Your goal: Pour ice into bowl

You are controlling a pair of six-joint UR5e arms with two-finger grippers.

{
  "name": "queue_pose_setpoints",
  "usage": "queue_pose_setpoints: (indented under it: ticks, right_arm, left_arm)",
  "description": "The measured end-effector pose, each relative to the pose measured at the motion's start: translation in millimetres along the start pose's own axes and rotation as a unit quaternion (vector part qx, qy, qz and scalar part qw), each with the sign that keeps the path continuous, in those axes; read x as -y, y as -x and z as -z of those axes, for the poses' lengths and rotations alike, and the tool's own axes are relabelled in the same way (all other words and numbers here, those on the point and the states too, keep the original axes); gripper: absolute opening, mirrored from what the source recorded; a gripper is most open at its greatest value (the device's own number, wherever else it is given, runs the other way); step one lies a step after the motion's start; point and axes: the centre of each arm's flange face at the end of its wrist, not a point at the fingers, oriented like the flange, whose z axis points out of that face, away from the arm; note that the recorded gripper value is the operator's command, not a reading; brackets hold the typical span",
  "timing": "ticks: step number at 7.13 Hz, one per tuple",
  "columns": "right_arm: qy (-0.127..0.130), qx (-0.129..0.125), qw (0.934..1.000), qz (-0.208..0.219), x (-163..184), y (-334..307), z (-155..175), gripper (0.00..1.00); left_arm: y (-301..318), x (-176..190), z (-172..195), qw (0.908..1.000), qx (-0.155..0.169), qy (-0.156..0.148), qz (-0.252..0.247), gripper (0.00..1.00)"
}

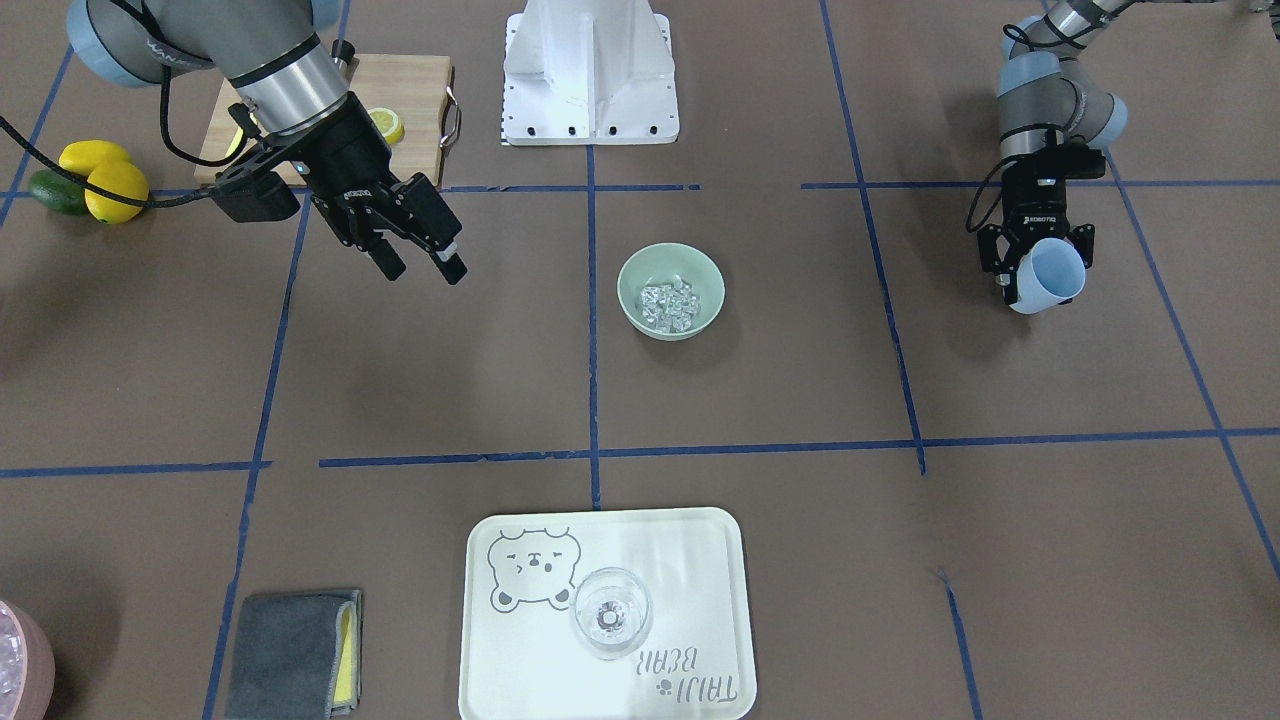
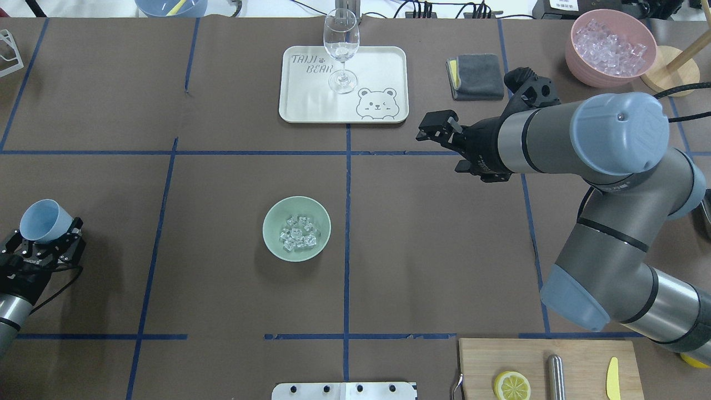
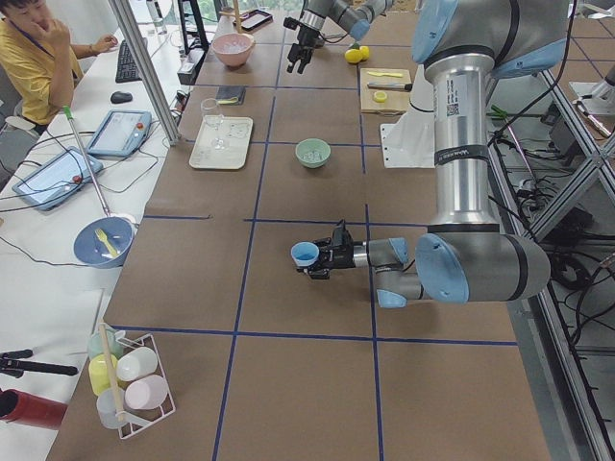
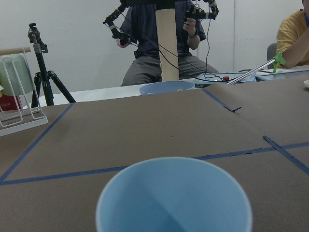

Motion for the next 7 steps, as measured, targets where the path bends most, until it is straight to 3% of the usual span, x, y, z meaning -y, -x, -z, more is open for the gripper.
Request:
queue_pose_setpoints:
  ticks: [2,4,7]
  right_arm:
    - [0.000,0.000,1.0000,0.000,0,0,0,1.00]
    - [0.000,0.002,1.0000,0.000,0,2,2,1.00]
    - [0.001,0.012,0.9999,0.002,-2,9,9,1.00]
  left_arm:
    - [1,-4,1,1.0000,-0.003,0.008,-0.003,0.50]
    - [2,-8,1,0.9997,-0.008,0.020,-0.007,0.97]
    - [15,-3,7,0.9991,-0.014,0.036,-0.018,1.00]
